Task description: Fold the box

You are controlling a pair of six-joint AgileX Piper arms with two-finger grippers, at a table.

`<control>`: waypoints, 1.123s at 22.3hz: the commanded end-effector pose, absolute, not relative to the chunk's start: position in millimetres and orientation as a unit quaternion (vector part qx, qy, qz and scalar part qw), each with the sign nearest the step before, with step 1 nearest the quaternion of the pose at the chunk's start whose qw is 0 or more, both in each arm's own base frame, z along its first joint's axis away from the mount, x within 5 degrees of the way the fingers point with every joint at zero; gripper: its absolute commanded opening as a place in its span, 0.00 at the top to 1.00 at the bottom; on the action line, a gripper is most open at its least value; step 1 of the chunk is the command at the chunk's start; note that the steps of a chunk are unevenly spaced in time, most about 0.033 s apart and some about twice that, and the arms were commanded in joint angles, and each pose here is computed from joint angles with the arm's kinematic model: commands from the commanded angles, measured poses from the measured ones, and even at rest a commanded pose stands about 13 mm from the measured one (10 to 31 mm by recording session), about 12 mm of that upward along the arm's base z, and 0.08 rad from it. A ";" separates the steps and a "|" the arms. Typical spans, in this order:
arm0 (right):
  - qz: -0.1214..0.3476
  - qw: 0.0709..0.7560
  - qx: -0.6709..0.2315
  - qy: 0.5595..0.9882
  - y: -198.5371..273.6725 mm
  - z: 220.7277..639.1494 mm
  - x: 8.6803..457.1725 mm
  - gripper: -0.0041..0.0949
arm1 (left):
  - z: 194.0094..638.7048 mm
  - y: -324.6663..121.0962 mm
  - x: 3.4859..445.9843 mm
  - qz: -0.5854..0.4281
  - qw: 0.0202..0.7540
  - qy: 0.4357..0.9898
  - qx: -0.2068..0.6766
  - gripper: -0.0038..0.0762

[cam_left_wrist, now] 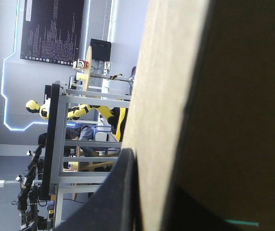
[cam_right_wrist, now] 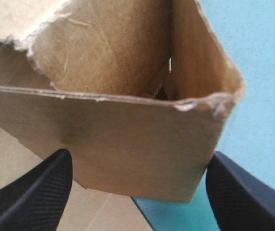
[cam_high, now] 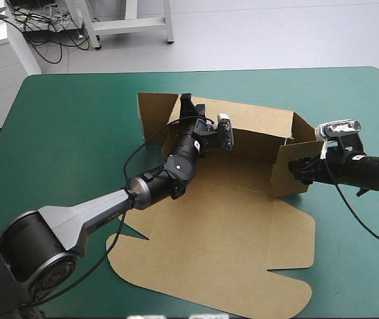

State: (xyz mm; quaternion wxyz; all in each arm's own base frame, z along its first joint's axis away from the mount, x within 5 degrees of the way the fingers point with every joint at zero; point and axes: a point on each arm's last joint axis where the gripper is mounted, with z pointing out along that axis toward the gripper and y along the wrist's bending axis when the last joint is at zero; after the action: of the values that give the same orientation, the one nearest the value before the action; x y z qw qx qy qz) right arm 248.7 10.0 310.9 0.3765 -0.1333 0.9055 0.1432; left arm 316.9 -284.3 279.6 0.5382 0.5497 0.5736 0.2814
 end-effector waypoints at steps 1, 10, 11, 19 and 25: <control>0.113 0.420 -0.163 0.885 7.9 321.0 256.6 0.24 | 306.5 -278.1 315.6 0.300 0.566 0.565 0.520 0.96; 0.160 0.435 -0.255 0.848 21.0 314.3 266.1 0.24 | 306.8 -278.3 315.7 0.308 0.564 0.556 0.528 0.96; 0.164 0.438 -0.250 0.847 20.9 311.7 270.2 0.24 | 307.1 -278.4 315.7 0.310 0.564 0.554 0.528 0.96; 0.225 0.417 -0.217 0.853 24.6 291.6 287.6 0.24 | 306.8 -278.9 315.5 0.307 0.564 0.553 0.531 0.96; 0.238 0.420 -0.202 0.852 25.2 290.8 290.2 0.24 | 306.8 -278.9 315.5 0.307 0.564 0.553 0.531 0.96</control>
State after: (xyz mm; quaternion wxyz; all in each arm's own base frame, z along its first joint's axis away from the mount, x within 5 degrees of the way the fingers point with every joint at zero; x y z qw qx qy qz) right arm 288.6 22.4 272.8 0.3843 -0.2177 0.8692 0.2225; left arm 317.1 -283.7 279.9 0.5347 0.5538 0.5685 0.2902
